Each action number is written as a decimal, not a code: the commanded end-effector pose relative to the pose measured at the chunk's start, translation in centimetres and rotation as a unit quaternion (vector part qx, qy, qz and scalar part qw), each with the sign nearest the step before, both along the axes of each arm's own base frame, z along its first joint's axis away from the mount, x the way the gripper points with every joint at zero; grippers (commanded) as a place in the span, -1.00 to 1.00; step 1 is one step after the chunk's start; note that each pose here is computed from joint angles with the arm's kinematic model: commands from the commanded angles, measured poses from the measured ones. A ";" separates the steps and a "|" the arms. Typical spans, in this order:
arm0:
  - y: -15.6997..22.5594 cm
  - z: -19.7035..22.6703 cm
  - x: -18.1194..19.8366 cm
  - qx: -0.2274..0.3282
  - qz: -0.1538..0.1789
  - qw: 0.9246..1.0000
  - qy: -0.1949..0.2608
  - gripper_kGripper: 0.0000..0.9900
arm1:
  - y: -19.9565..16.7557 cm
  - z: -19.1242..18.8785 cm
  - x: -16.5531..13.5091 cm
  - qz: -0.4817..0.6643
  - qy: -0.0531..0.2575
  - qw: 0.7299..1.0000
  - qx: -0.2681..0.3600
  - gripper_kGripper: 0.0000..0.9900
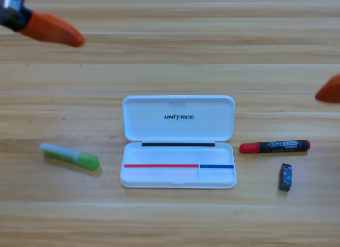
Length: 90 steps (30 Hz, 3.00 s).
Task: Clean up eraser and pencils
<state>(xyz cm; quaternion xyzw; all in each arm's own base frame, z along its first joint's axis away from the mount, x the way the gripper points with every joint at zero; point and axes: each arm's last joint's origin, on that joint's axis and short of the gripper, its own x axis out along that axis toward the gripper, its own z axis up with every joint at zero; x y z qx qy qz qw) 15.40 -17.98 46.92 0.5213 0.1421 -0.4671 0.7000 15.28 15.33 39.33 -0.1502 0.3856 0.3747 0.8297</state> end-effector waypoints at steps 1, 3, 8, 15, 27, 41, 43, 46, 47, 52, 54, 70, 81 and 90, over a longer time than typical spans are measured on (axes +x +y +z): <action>2.4 -2.6 5.5 0.091 0.050 0.995 0.004 1.00 | 2.3 -4.8 4.9 -0.073 0.093 0.984 -0.136 0.98; 2.9 -3.8 7.1 0.122 0.052 0.991 0.017 1.00 | 3.2 -6.2 6.3 -0.080 0.122 0.977 -0.156 1.00; 3.4 -7.9 11.4 0.188 0.052 0.977 0.091 1.00 | 5.2 -10.2 9.1 -0.154 0.190 0.953 -0.177 1.00; 2.9 -14.7 15.3 0.251 0.032 0.945 0.208 0.99 | 6.9 -13.9 10.6 -0.153 0.255 0.935 -0.192 1.00; 2.2 -21.0 16.4 0.262 0.048 0.918 0.293 1.00 | 7.2 -17.7 11.5 -0.304 0.314 0.878 -0.196 0.98; 2.2 -25.1 16.1 0.257 0.049 0.908 0.327 1.00 | 8.1 -22.4 12.8 -0.378 0.348 0.837 -0.185 0.72; 2.2 -25.4 15.9 0.257 0.048 0.908 0.328 1.00 | 8.2 -22.8 13.0 -0.378 0.347 0.839 -0.181 0.69; 2.2 -25.7 15.8 0.257 0.047 0.908 0.329 1.00 | 8.5 -23.5 13.2 -0.378 0.344 0.841 -0.176 0.66; 2.3 -25.8 15.8 0.257 0.047 0.907 0.331 1.00 | 8.5 -23.7 13.3 -0.380 0.344 0.840 -0.176 0.66; 2.4 -26.2 15.6 0.257 0.046 0.906 0.332 1.00 | 8.7 -24.2 13.2 -0.378 0.363 0.834 -0.173 0.17; 2.4 -26.4 15.6 0.258 0.046 0.906 0.333 1.00 | 8.8 -24.2 13.2 -0.374 0.369 0.834 -0.169 -0.36; 2.2 -26.9 15.8 0.252 0.046 0.909 0.330 1.00 | 11.1 -13.7 9.7 0.127 0.197 0.934 -0.271 -1.00; 2.3 -28.1 15.6 0.241 0.051 0.916 0.316 1.00 | 16.3 -15.0 10.8 0.342 0.106 0.887 -0.291 -1.00; 2.5 -29.5 15.1 0.234 0.053 0.922 0.304 1.00 | 19.6 -17.3 11.5 0.381 0.096 0.871 -0.296 -1.00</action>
